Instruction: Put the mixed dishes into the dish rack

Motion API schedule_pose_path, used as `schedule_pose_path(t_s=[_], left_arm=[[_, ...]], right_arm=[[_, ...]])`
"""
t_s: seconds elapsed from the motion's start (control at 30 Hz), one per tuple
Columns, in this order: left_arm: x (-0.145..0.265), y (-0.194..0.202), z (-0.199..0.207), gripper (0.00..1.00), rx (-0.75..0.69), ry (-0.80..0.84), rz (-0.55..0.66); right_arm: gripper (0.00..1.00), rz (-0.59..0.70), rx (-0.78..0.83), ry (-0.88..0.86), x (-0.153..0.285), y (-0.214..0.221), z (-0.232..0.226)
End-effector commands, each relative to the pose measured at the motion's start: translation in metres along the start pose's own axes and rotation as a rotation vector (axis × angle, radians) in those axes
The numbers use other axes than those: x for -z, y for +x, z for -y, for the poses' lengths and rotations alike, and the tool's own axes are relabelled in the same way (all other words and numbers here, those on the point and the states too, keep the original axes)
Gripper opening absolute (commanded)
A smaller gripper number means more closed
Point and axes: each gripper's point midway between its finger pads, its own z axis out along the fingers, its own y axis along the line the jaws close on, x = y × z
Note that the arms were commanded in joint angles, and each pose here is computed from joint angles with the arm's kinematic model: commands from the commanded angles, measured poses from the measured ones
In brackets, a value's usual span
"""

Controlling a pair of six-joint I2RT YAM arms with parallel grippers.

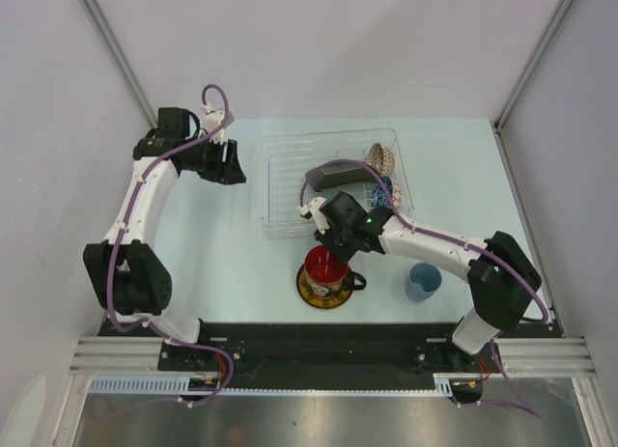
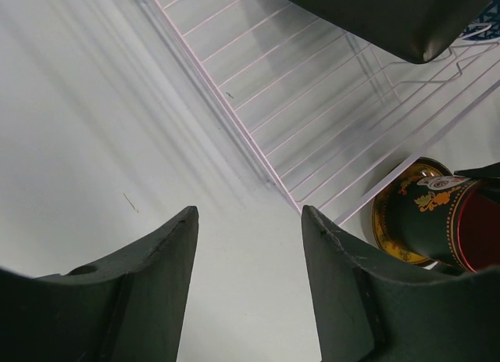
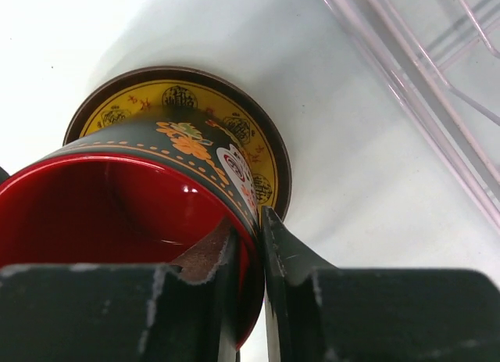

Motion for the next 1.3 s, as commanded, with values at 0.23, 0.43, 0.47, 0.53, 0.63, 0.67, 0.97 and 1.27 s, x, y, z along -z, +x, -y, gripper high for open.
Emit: schedule_pose_path(t_s=[0.23, 0.43, 0.47, 0.53, 0.63, 0.67, 0.97, 1.27], left_arm=[[0.034, -0.048, 0.003, 0.6, -0.028, 0.002, 0.141], [0.053, -0.078, 0.014, 0.61, -0.041, 0.018, 0.215], [0.06, -0.087, 0.016, 0.6, -0.051, 0.022, 0.243], [0.07, -0.102, 0.021, 0.57, -0.046, 0.042, 0.304], [0.091, -0.126, 0.039, 0.56, -0.058, 0.124, 0.426], [0.093, -0.126, 0.047, 0.59, -0.061, 0.167, 0.44], [0.116, -0.111, 0.119, 0.69, 0.019, 0.589, 0.517], [0.12, -0.124, 0.161, 0.69, 0.008, 0.654, 0.563]], right_arm=[[0.0, 0.148, 0.02, 0.013, 0.049, -0.03, 0.002], [0.0, 0.421, -0.065, -0.087, 0.139, -0.093, 0.003], [0.0, 0.456, -0.078, -0.094, 0.151, -0.102, 0.006], [0.0, 0.571, -0.104, -0.119, 0.188, -0.131, 0.016], [0.0, 0.752, -0.183, -0.191, 0.239, -0.168, 0.034], [0.0, 0.803, -0.255, -0.247, 0.254, -0.178, 0.036], [0.0, 1.268, -0.406, -0.794, 0.336, -0.258, 0.076], [0.0, 1.422, -0.708, -1.216, 0.322, -0.287, 0.106]])
